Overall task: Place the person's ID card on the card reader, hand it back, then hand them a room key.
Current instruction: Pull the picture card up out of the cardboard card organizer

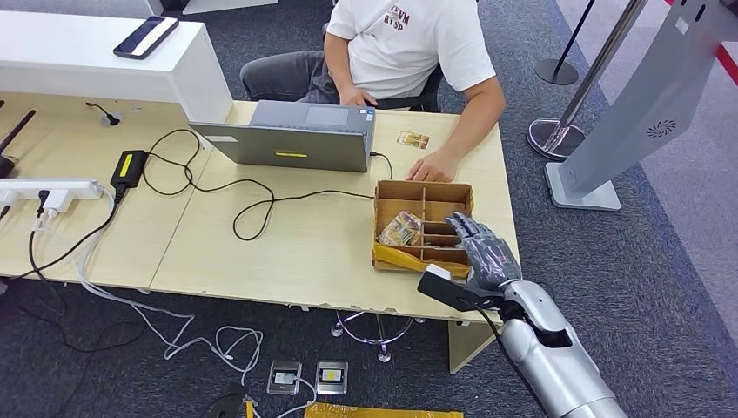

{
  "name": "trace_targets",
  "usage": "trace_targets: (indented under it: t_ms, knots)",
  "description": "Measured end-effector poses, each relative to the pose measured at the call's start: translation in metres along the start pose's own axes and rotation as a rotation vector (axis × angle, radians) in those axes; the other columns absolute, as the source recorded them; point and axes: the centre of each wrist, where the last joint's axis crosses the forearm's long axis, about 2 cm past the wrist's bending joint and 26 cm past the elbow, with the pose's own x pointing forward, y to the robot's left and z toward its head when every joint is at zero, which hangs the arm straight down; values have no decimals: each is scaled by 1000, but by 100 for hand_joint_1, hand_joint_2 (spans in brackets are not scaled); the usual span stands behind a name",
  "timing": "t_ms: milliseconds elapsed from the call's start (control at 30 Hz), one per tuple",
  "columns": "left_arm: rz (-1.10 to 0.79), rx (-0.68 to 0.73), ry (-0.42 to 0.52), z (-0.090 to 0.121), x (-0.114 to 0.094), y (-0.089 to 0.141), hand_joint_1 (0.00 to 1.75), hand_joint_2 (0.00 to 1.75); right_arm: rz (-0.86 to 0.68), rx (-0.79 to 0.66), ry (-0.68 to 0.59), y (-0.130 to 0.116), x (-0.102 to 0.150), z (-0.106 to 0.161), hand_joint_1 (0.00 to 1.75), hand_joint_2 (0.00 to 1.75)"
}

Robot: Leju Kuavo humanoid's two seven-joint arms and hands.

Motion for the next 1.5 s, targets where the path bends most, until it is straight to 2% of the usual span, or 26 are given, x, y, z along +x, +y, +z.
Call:
trace_targets:
  t_ms: [67, 100, 200, 233, 267, 1133, 1500]
  knots:
    - [-1, 0, -1, 0, 0, 0, 0, 175, 3, -4, 7, 0, 0, 0, 0, 175]
    - [-2, 0, -1, 0, 0, 0, 0, 175, 5, -6, 10, 0, 0, 0, 10, 175]
    - [-4, -1, -2, 0, 0, 0, 0, 175, 8, -8, 19, 0, -1, 0, 133, 175]
    - [-4, -2, -2, 0, 0, 0, 0, 175, 8, -8, 22, 0, -1, 0, 167, 175]
    - [-4, -3, -2, 0, 1, 0, 0, 175, 9, -7, 23, 0, -1, 1, 172, 175]
    - [-4, -9, -2, -2, 3, 1, 0, 175, -1, 20, 44, 3, -4, 1, 175, 175]
    - [-7, -8, -4, -2, 4, 1, 0, 175, -20, 3, 15, 1, 8, -8, 175, 175]
